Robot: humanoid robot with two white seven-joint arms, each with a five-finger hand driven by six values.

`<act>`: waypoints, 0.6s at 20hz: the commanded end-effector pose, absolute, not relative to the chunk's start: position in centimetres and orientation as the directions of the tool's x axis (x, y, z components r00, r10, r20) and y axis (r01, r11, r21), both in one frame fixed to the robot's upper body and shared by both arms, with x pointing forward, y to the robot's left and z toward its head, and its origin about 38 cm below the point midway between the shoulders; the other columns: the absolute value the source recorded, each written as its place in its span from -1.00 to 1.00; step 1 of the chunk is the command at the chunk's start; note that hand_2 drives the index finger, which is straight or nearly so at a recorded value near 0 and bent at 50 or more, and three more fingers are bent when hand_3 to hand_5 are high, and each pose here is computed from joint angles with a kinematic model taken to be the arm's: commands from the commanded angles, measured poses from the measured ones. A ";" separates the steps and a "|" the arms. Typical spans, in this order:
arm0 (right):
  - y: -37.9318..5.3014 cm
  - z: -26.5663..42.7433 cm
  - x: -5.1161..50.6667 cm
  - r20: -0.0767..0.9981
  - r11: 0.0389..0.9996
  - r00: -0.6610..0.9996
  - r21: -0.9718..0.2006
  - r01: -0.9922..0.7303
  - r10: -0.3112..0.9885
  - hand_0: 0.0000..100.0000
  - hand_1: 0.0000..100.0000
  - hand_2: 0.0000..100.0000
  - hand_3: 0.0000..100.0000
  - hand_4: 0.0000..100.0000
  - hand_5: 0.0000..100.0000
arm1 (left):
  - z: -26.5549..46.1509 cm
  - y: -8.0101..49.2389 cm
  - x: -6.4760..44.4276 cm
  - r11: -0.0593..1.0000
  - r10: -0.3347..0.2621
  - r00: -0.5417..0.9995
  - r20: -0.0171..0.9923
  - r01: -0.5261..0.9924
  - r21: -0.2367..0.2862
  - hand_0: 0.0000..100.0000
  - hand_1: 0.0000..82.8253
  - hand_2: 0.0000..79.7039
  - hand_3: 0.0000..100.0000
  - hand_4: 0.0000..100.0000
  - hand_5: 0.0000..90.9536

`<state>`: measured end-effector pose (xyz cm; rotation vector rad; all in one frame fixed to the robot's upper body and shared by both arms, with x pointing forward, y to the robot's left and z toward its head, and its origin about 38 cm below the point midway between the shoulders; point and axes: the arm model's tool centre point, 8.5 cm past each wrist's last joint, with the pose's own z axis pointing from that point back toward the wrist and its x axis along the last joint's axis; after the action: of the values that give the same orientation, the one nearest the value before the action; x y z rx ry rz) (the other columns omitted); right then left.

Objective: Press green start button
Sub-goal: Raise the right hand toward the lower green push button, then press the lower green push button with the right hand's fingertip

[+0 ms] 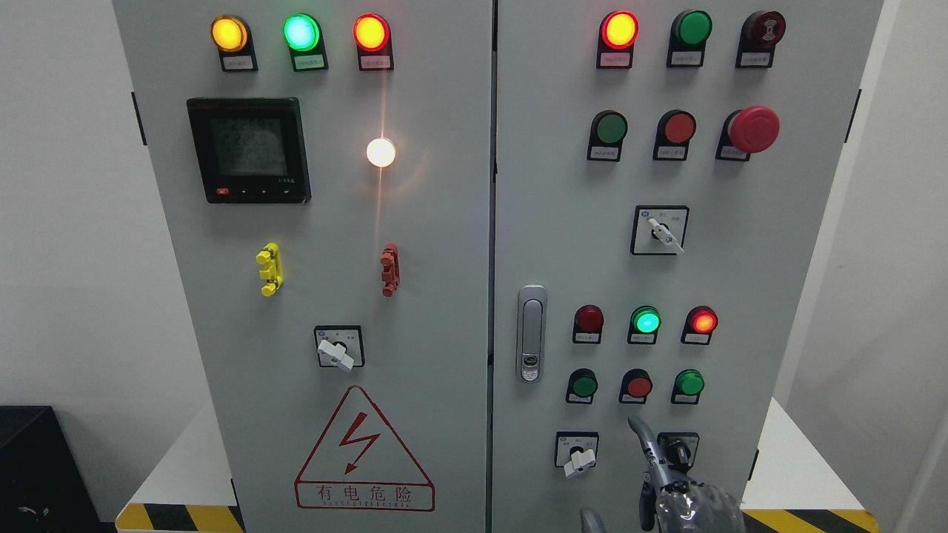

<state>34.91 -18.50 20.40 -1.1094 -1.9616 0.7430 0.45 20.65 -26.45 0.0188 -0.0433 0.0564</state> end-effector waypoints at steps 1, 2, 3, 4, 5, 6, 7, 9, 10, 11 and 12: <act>-18.9 19.1 37.1 0.308 0.417 -0.304 -0.805 0.423 0.902 -0.35 -0.34 -1.00 0.91 0.78 1.00 | -26.4 20.6 2.9 0.998 0.055 0.994 0.094 -0.056 0.012 -0.76 0.34 -1.00 -1.00 -1.00 -1.00; -18.8 19.0 37.3 0.307 0.417 -0.305 -0.806 0.420 0.902 -0.35 -0.34 -1.00 0.91 0.78 1.00 | -26.4 20.6 2.9 0.998 0.055 0.994 0.094 -0.056 0.012 -0.76 0.34 -1.00 -1.00 -1.00 -1.00; -18.7 19.0 37.6 0.308 0.418 -0.307 -0.807 0.417 0.901 -0.35 -0.34 -1.00 0.91 0.78 1.00 | -26.4 20.6 2.9 0.998 0.055 0.994 0.094 -0.056 0.012 -0.76 0.34 -1.00 -1.00 -1.00 -1.00; -18.5 19.0 37.8 0.309 0.421 -0.311 -0.808 0.413 0.899 -0.35 -0.34 -1.00 0.91 0.78 1.00 | -26.4 20.6 2.9 0.998 0.055 0.994 0.094 -0.056 0.012 -0.76 0.34 -1.00 -1.00 -1.00 -1.00; -18.3 19.0 37.9 0.309 0.422 -0.315 -0.808 0.411 0.897 -0.34 -0.35 -1.00 0.91 0.79 1.00 | -26.4 20.6 2.9 0.998 0.055 0.994 0.094 -0.056 0.012 -0.76 0.34 -1.00 -1.00 -1.00 -1.00; -18.2 19.1 38.0 0.308 0.423 -0.318 -0.808 0.411 0.897 -0.34 -0.35 -1.00 0.91 0.79 1.00 | -26.4 20.6 2.9 0.998 0.055 0.994 0.094 -0.056 0.012 -0.76 0.34 -1.00 -1.00 -1.00 -1.00; -18.0 19.0 38.1 0.308 0.425 -0.322 -0.809 0.406 0.895 -0.34 -0.35 -1.00 0.91 0.78 1.00 | -26.4 20.6 2.9 0.998 0.055 0.994 0.094 -0.056 0.012 -0.76 0.34 -1.00 -1.00 -1.00 -1.00; -17.7 19.0 38.3 0.308 0.427 -0.329 -0.810 0.402 0.893 -0.34 -0.35 -1.00 0.91 0.79 1.00 | -26.4 20.6 2.9 0.998 0.055 0.994 0.094 -0.056 0.012 -0.76 0.34 -1.00 -1.00 -1.00 -1.00; -17.5 18.8 38.4 0.310 0.430 -0.332 -0.812 0.395 0.891 -0.34 -0.35 -1.00 0.91 0.79 1.00 | -26.4 20.6 2.9 0.998 0.055 0.994 0.094 -0.056 0.012 -0.76 0.34 -1.00 -1.00 -1.00 -1.00; -17.3 18.9 38.5 0.309 0.431 -0.337 -0.811 0.395 0.889 -0.34 -0.35 -1.00 0.91 0.79 1.00 | -26.4 20.6 2.9 0.998 0.055 0.994 0.094 -0.056 0.012 -0.76 0.34 -1.00 -1.00 -1.00 -1.00; -17.2 19.1 38.6 0.307 0.432 -0.341 -0.811 0.395 0.888 -0.34 -0.35 -1.00 0.91 0.79 1.00 | -26.4 20.6 2.9 0.998 0.055 0.994 0.094 -0.056 0.012 -0.76 0.34 -1.00 -1.00 -1.00 -1.00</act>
<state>37.44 -18.32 20.26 -1.1311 -1.9368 0.7752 0.45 20.65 -26.45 0.0188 -0.0434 0.0564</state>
